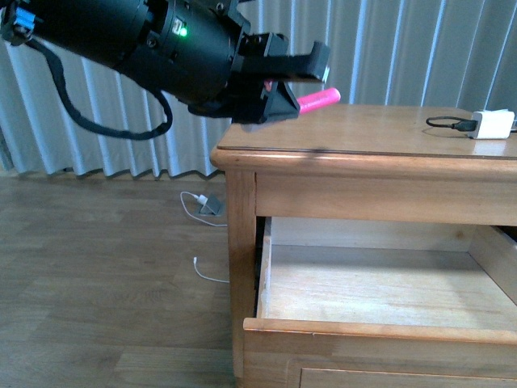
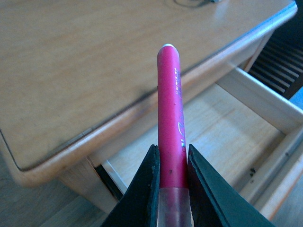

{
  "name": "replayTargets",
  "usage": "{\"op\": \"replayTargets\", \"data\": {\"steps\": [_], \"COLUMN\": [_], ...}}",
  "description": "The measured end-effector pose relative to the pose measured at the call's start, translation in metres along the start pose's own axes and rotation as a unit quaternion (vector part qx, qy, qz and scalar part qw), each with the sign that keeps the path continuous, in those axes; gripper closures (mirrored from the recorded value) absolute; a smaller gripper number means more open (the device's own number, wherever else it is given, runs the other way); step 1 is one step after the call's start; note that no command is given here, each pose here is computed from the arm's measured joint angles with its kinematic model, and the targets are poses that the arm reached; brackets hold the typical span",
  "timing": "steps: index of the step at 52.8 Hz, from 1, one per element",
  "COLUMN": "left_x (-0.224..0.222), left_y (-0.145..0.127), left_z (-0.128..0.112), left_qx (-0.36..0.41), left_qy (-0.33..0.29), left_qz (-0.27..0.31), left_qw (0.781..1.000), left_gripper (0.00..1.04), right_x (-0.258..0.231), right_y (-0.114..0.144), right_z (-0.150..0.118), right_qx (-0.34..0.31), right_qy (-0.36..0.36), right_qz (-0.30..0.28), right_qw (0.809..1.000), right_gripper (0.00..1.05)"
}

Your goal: Place pink marker in drawer with both arms

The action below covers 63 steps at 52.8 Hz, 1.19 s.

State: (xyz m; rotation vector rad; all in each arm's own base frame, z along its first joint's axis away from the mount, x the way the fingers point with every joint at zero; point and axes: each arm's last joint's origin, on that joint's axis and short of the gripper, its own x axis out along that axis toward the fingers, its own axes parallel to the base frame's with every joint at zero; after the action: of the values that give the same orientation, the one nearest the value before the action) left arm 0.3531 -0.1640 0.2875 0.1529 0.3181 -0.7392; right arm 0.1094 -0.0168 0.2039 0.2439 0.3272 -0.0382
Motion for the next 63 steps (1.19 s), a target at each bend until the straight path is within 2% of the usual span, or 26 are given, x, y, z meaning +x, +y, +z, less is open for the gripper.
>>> {"op": "replayTargets", "data": {"steps": [7, 15, 29, 42, 63], "left_x": [0.006, 0.021, 0.076, 0.123, 0.151], "left_y": [-0.015, -0.03, -0.05, -0.062, -0.072], "left_z": [-0.021, -0.033, -0.061, -0.065, -0.084], "left_qx": [0.02, 0.04, 0.055, 0.061, 0.066], "left_qy": [0.032, 0.051, 0.105, 0.122, 0.16], "left_qz": [-0.009, -0.014, -0.001, 0.007, 0.011], "left_qw": [0.999, 0.998, 0.993, 0.991, 0.985], "left_gripper": [0.91, 0.91, 0.91, 0.91, 0.91], "right_x": [0.0, 0.0, 0.0, 0.0, 0.0], "right_y": [0.0, 0.0, 0.0, 0.0, 0.0], "right_z": [0.0, 0.0, 0.0, 0.0, 0.0], "right_qx": [0.0, 0.0, 0.0, 0.0, 0.0], "right_qy": [0.0, 0.0, 0.0, 0.0, 0.0], "right_qz": [0.0, 0.0, 0.0, 0.0, 0.0], "right_qw": [1.0, 1.0, 1.0, 1.0, 1.0], "right_gripper": [0.08, 0.08, 0.08, 0.08, 0.08]}}
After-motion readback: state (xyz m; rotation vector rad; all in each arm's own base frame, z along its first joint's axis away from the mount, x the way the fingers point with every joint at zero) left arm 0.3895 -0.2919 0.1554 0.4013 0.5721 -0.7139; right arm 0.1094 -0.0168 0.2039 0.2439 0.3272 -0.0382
